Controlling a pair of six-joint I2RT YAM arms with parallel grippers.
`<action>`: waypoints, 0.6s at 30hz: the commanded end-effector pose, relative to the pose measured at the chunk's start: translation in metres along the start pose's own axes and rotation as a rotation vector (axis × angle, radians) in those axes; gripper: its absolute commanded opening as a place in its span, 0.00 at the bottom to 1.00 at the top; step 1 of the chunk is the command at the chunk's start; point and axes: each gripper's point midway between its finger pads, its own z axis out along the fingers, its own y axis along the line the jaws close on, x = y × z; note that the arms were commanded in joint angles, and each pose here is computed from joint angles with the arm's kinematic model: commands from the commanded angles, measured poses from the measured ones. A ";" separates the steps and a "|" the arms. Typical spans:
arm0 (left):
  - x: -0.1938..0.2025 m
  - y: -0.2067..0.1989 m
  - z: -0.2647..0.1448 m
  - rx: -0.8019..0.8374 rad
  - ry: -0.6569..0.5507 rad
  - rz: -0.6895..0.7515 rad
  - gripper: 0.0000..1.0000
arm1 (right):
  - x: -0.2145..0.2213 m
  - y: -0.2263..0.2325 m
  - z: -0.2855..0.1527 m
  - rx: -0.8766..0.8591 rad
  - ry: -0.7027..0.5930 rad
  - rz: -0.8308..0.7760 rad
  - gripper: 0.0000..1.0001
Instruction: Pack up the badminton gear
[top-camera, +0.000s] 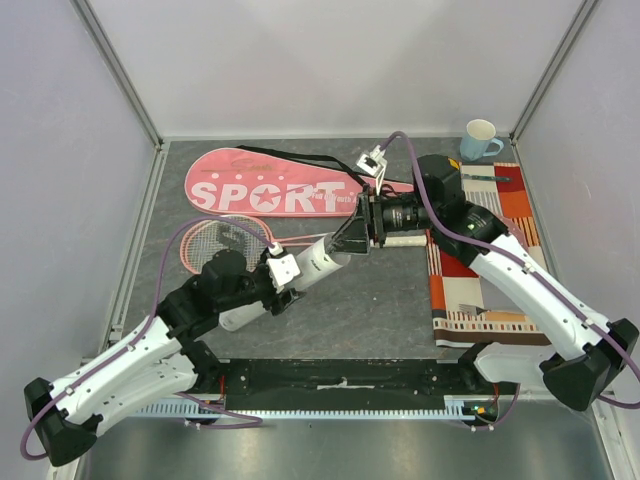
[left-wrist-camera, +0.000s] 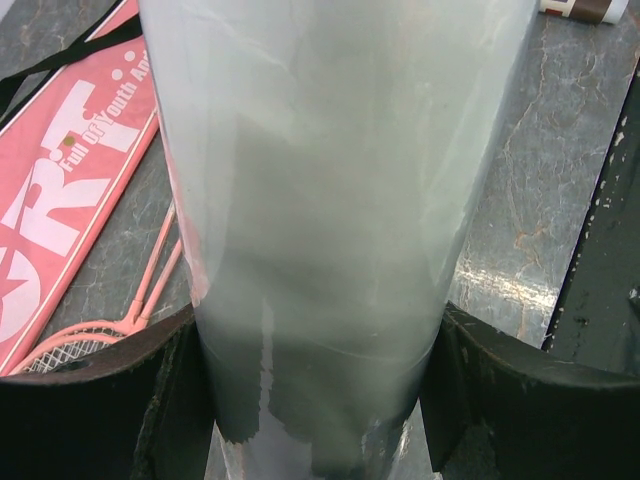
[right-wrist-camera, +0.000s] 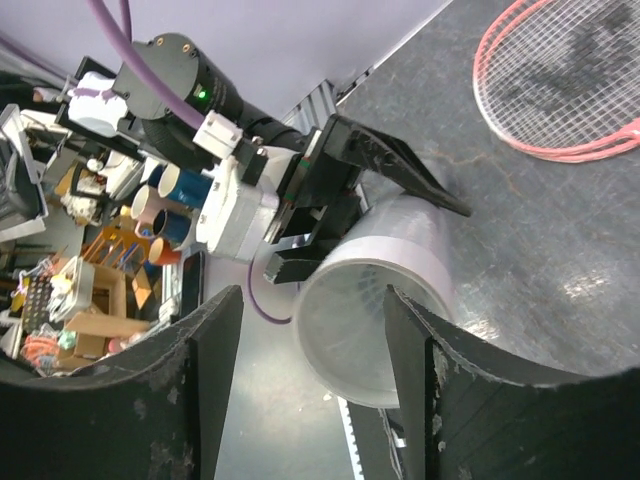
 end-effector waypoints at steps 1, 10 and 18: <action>-0.028 0.006 -0.003 -0.019 -0.108 0.043 0.08 | -0.030 0.012 -0.022 0.032 -0.111 -0.085 0.68; -0.030 0.006 -0.003 -0.022 -0.113 0.034 0.07 | -0.034 0.012 -0.037 0.056 -0.149 -0.099 0.71; -0.030 0.008 -0.004 -0.036 -0.110 0.017 0.07 | -0.028 -0.003 -0.034 0.092 -0.139 -0.103 0.65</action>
